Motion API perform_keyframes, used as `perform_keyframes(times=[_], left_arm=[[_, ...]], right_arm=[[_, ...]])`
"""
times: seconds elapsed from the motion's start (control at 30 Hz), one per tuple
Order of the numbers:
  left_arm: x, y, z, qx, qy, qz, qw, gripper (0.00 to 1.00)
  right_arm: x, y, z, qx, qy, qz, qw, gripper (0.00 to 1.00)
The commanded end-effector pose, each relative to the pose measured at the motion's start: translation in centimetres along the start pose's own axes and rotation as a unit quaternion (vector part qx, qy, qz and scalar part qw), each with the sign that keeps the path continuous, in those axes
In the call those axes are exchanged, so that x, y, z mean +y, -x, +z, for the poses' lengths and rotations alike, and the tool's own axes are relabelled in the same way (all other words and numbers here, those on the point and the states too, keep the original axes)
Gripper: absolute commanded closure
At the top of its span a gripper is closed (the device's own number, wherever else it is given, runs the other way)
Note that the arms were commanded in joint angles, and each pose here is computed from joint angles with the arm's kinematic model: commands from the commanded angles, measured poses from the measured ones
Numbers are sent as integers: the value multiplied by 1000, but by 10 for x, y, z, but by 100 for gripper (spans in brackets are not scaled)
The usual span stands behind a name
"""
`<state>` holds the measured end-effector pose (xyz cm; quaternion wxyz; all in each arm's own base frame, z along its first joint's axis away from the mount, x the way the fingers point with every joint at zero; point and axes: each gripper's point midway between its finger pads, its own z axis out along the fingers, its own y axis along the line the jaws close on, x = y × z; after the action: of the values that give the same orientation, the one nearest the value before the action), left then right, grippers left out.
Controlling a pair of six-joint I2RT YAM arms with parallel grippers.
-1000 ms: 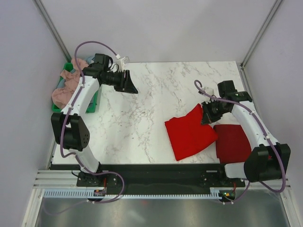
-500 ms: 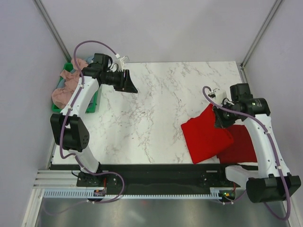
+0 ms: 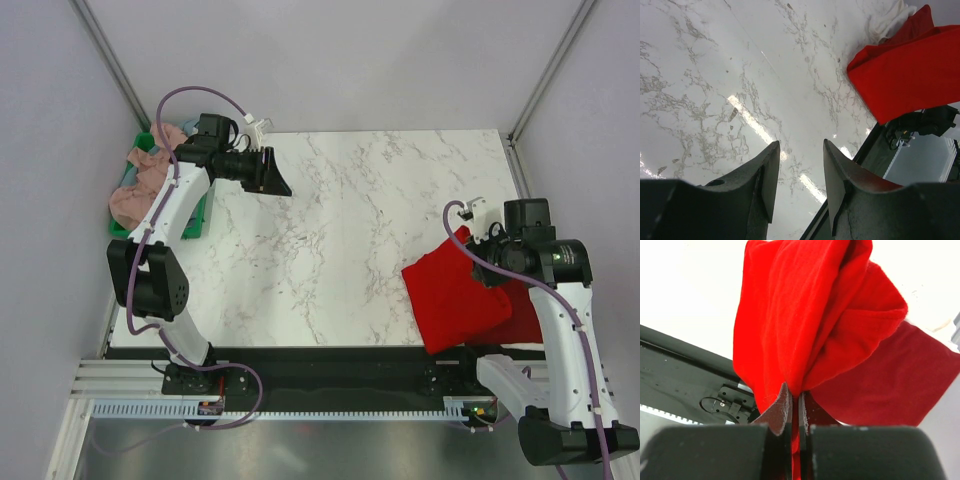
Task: Fold and stack the t-shirts
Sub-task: Neatly place the folded tshirt to the corner
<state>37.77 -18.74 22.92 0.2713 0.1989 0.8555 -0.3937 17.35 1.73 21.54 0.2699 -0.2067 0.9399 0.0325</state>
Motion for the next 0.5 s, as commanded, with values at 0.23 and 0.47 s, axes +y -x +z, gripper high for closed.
perform_keyframes(times=[0.23,0.47], left_arm=[[-10,15,5,-15,-14,7,1000,52],[-20,10,17,-2,-26,14,1000,52]], right_arm=[[-28,18,-42,-63,-106,17,992,100],[-40,13,-52,-70,-152,35,985,100]])
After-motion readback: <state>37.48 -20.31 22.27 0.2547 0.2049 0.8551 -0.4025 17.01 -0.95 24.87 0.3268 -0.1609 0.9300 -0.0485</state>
